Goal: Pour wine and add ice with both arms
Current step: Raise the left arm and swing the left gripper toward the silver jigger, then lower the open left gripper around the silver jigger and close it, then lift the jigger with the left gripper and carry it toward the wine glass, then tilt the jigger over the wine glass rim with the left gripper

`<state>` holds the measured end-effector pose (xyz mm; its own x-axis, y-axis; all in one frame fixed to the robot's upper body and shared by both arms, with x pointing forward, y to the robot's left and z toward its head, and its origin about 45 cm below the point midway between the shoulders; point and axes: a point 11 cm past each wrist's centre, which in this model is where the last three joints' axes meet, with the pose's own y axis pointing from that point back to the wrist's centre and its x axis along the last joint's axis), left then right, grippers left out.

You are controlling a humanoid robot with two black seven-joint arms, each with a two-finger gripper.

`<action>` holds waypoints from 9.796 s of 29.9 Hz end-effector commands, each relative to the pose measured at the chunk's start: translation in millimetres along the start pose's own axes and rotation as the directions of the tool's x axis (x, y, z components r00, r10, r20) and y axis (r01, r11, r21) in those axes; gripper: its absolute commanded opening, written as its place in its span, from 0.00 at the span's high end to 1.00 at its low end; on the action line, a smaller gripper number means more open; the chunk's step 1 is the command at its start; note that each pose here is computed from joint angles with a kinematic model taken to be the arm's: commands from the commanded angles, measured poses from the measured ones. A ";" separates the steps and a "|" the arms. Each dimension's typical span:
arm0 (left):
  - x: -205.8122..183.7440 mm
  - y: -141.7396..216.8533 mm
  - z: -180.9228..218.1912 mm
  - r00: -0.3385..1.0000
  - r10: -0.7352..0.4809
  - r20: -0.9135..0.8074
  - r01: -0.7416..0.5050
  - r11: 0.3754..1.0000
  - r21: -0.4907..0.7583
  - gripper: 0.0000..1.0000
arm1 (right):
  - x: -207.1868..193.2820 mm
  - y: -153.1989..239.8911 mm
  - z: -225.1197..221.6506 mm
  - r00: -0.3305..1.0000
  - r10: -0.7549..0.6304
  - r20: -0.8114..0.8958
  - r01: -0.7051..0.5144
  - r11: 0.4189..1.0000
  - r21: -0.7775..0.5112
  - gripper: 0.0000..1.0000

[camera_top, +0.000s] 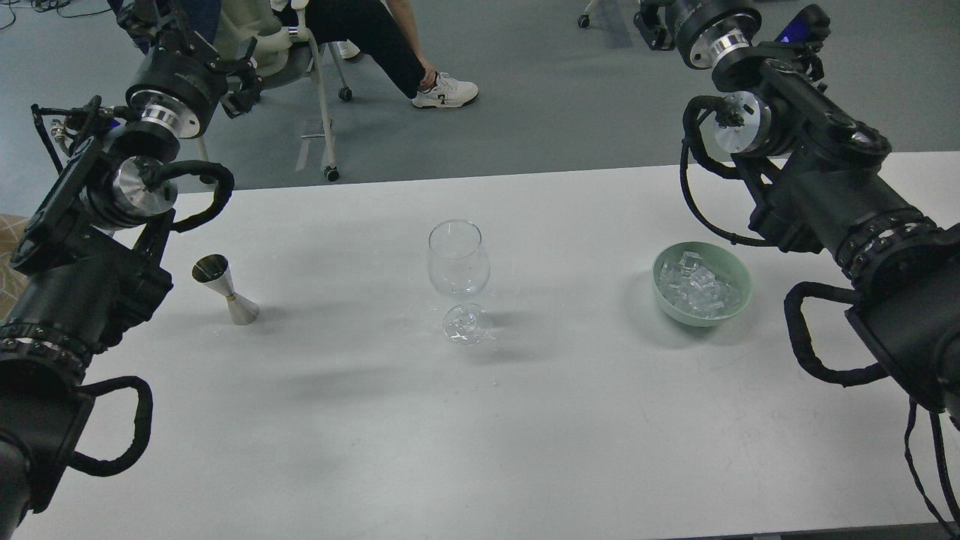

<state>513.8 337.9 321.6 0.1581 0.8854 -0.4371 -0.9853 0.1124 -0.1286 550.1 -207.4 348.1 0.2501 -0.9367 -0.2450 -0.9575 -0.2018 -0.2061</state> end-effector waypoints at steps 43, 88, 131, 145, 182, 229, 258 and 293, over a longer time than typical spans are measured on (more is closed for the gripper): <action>36.9 273.7 -83.3 0.756 0.349 -0.553 -0.344 0.932 0.117 0.06 | 28.5 13.0 13.5 0.997 0.077 -0.021 -0.077 0.997 -0.020 0.00; 95.4 224.0 -162.3 0.611 0.512 -0.604 -0.457 0.851 0.260 0.24 | 61.1 28.1 23.9 0.983 0.171 -0.061 -0.174 0.984 -0.041 0.00; 112.3 188.1 -162.0 0.604 0.474 -0.640 -0.448 0.867 0.219 0.62 | 64.2 31.0 28.0 0.981 0.179 -0.070 -0.182 0.982 -0.050 0.00; 106.9 182.5 -157.0 0.607 0.424 -0.673 -0.415 0.890 0.187 0.79 | 72.3 34.6 28.5 0.978 0.191 -0.077 -0.196 0.979 -0.052 0.00; -79.3 131.5 -64.7 0.731 0.046 -0.681 0.017 0.996 0.086 0.88 | 80.5 40.7 33.8 0.975 0.205 -0.082 -0.210 0.976 -0.063 0.00; -121.1 154.6 -134.0 0.942 -0.119 -0.315 0.190 0.961 0.203 0.88 | 83.1 44.6 39.8 0.974 0.211 -0.081 -0.217 0.973 -0.074 0.00; -107.5 161.5 -138.8 0.973 -0.179 -0.147 0.207 0.958 0.201 0.88 | 83.2 44.5 39.6 0.974 0.212 -0.080 -0.218 0.973 -0.074 0.00; -112.5 167.1 -154.1 0.959 -0.270 0.079 0.242 0.935 0.260 0.89 | 82.4 43.9 38.8 0.974 0.210 -0.079 -0.216 0.974 -0.072 0.00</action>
<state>343.1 189.9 214.6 0.4037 0.8531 -0.3304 -0.9045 0.4266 -0.0038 534.3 -282.2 282.2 0.0314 -0.9777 -0.2076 -0.9967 -0.0150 -0.0800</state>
